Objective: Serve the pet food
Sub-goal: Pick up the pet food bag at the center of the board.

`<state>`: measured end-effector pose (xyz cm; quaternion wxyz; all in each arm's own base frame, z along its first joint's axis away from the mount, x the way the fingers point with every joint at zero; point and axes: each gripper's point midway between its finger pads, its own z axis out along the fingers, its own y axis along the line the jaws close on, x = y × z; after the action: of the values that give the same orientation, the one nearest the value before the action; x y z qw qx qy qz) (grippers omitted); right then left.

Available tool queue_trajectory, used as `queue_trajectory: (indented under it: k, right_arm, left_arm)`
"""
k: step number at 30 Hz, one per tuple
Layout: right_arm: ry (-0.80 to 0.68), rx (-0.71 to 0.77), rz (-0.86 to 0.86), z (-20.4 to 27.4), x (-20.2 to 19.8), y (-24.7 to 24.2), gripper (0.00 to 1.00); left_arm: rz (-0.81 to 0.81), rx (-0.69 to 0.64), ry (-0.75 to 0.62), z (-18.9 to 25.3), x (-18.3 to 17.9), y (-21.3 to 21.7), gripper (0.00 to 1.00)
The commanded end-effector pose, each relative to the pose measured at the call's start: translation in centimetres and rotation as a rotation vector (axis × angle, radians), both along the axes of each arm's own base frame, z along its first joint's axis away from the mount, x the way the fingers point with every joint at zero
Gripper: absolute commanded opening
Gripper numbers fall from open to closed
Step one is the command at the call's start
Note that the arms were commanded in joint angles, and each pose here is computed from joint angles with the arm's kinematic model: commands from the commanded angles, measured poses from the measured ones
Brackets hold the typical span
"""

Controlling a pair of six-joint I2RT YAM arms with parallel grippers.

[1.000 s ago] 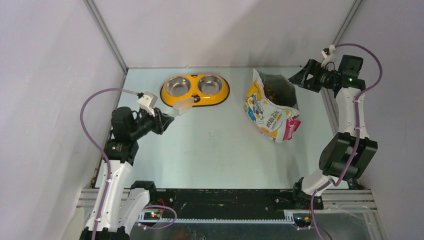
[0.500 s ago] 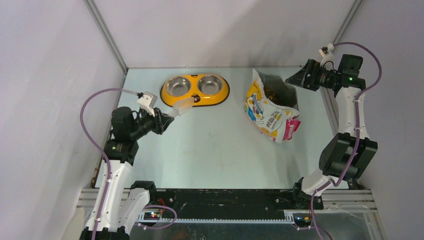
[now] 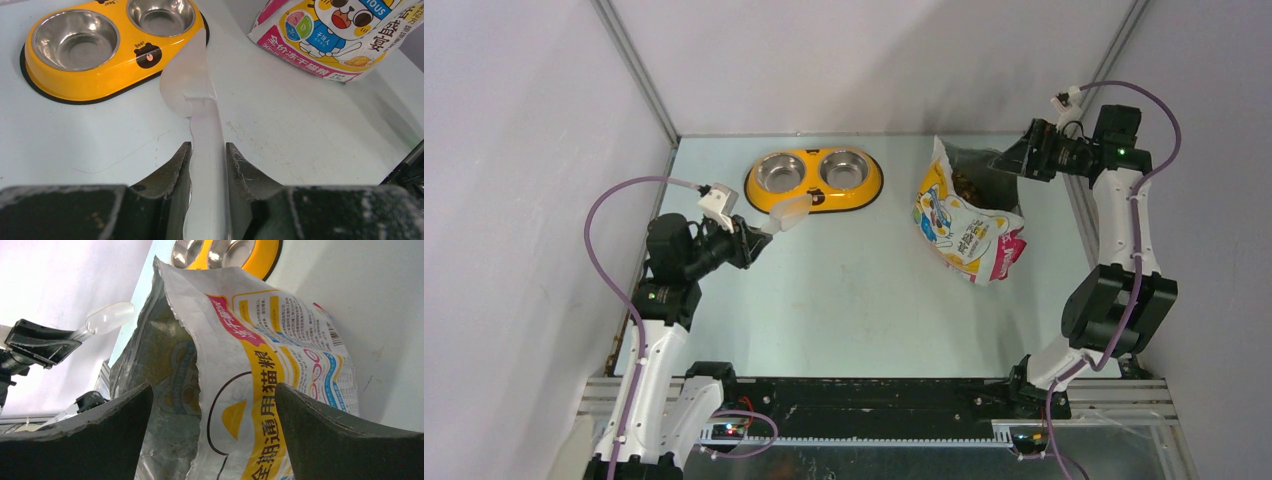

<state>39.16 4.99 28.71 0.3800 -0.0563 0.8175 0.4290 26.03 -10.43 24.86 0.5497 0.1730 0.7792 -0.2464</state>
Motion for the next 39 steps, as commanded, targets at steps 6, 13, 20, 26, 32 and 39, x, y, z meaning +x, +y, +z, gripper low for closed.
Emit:
queue_trajectory:
  k: [6,13,20,26,32,39]
  right_arm:
    - [-0.040,0.025,0.064,1.7,-0.5,0.8,0.94]
    - [-0.032,0.052,0.055,1.5,-0.3,0.0,0.96]
    - [-0.014,0.103,0.034,1.4,-0.1,-1.6,0.96]
    - [-0.014,0.140,0.018,1.4,0.0,-2.8,0.96]
    - [-0.020,0.151,-0.005,1.7,-0.1,-3.8,0.96]
    - [-0.006,0.142,-0.038,1.0,0.4,-4.7,0.96]
  left_arm:
    - [-0.006,-0.020,-0.041,1.0,0.3,-0.1,0.00]
    - [-0.006,-0.019,-0.041,1.0,0.3,-0.1,0.00]
    - [-0.008,-0.020,-0.042,1.0,0.3,-0.1,0.00]
    - [-0.008,-0.020,-0.043,1.1,0.3,-0.1,0.00]
    - [-0.009,-0.021,-0.043,1.1,0.2,-0.1,0.00]
    - [-0.010,-0.020,-0.044,1.1,0.3,-0.1,0.00]
